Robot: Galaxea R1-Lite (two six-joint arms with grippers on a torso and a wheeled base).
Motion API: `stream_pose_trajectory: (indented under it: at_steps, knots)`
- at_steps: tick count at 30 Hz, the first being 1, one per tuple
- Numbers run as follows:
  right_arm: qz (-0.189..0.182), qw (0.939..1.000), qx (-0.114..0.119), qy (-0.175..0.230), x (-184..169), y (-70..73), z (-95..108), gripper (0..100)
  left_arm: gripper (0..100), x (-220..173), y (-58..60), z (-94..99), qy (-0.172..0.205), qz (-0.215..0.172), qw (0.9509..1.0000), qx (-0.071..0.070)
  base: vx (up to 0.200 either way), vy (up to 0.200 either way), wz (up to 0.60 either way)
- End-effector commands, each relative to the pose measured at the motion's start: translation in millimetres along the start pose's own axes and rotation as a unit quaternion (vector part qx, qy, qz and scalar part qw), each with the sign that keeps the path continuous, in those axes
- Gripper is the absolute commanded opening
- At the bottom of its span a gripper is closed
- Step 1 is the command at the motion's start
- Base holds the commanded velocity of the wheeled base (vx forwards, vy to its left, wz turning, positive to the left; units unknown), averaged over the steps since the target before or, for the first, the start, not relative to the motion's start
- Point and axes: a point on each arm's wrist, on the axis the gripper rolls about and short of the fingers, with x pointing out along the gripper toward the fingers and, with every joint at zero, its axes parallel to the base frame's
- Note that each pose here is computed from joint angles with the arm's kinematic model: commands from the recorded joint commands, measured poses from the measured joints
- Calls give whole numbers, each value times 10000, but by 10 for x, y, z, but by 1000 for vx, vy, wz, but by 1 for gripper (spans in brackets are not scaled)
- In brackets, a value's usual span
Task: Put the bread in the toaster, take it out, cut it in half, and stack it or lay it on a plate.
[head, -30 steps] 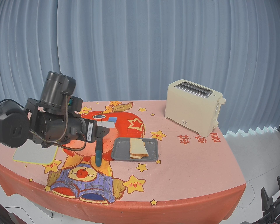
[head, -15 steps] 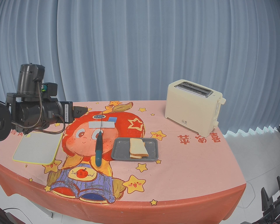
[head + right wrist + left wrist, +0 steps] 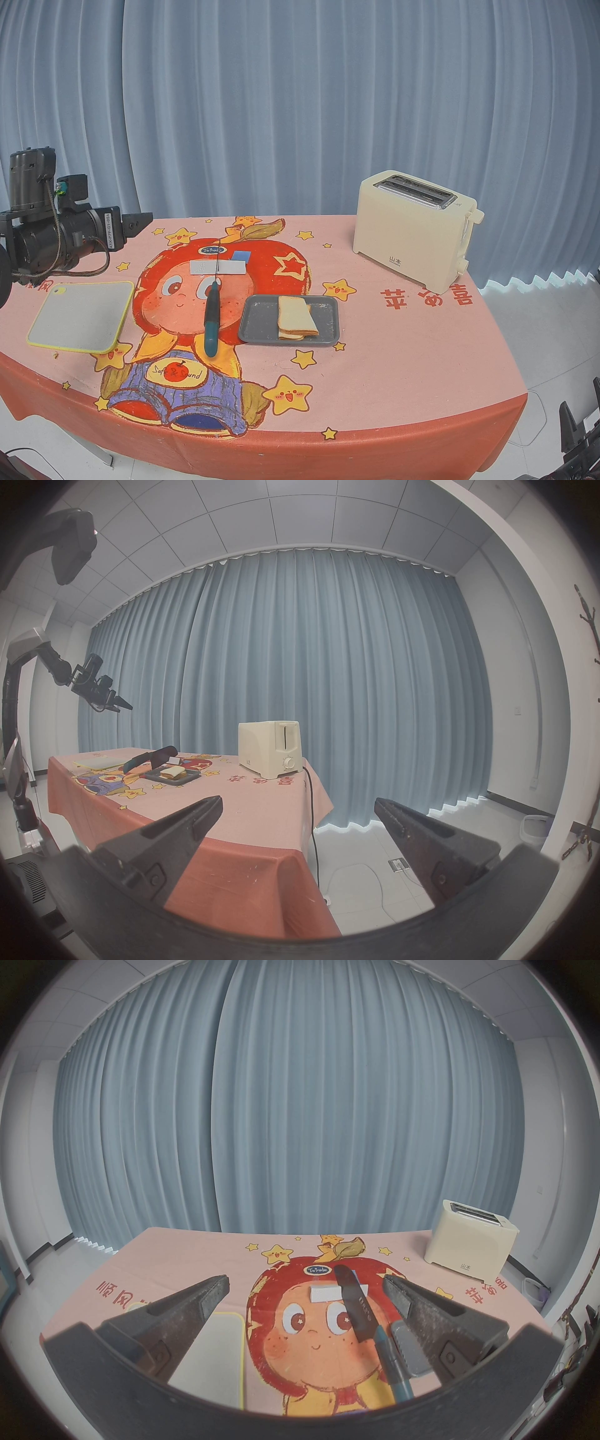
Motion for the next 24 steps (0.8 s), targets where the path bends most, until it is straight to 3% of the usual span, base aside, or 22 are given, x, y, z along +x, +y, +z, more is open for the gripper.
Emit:
stream_pose_trajectory:
  at_steps: [1,12,19,24]
  knots:
    - [5,10000,-5,-7,-1,0,-44,100,100,-200,58,-73,-28,96,9999,-22,0,0,0]
    - [5,10000,3,-7,-1,0,-44,100,100,-741,92,-517,114,24,9999,-71,0,0,0]
    - [5,10000,3,-7,-1,0,-44,100,100,-816,105,-510,-80,55,9999,-106,0,0,0]
    - [5,10000,-5,-7,-1,0,-44,100,100,-790,115,-487,-612,99,9980,-136,0,0,0]
